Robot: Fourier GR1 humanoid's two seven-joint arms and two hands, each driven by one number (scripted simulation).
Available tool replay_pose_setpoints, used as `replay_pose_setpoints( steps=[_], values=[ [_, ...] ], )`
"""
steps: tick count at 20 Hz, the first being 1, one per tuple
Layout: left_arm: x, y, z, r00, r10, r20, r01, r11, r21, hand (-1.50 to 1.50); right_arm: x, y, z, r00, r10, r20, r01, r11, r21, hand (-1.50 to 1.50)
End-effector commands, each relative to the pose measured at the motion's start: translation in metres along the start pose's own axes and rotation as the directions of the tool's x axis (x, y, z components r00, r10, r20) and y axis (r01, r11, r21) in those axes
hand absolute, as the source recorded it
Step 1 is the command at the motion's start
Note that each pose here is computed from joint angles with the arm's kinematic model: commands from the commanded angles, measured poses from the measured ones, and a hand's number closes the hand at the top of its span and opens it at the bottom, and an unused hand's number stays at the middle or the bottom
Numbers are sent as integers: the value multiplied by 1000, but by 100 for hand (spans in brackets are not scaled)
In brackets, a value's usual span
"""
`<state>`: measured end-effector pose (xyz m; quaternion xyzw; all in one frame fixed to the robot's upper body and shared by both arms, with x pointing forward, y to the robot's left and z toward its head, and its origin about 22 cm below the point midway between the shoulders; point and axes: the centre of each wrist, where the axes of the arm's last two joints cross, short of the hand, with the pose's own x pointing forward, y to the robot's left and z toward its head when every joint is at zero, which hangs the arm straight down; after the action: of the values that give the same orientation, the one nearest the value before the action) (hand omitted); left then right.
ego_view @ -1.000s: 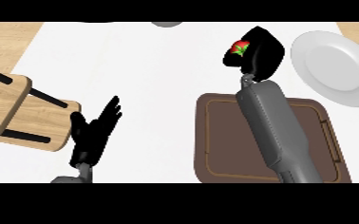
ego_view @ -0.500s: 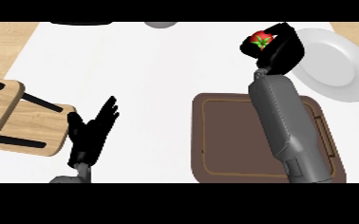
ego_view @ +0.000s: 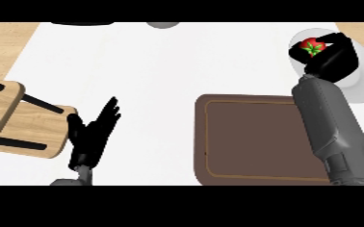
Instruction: Pick the tomato from the tray and place it in the plate
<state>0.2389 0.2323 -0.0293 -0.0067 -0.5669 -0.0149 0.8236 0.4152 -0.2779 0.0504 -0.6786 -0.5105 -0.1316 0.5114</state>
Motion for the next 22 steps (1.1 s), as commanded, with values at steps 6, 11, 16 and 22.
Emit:
replay_pose_setpoints(
  steps=[6,11,16,22],
  values=[
    [5,6,-4,1000,-22,-7,22,1000,-2,0,-61,-22,-71,999,13,-53,-20,991,-133,150],
    [12,13,-10,1000,-7,8,7,1000,-4,0,-68,-36,-103,999,15,-51,-20,995,-98,150],
    [-4,-1,-1,1000,-21,15,22,999,-36,0,-117,-43,-110,954,171,-247,-152,984,92,-150],
    [-1,-18,-7,1000,15,19,-14,999,-46,0,-125,-56,-128,968,118,-220,-57,963,265,-150]
  ],
)
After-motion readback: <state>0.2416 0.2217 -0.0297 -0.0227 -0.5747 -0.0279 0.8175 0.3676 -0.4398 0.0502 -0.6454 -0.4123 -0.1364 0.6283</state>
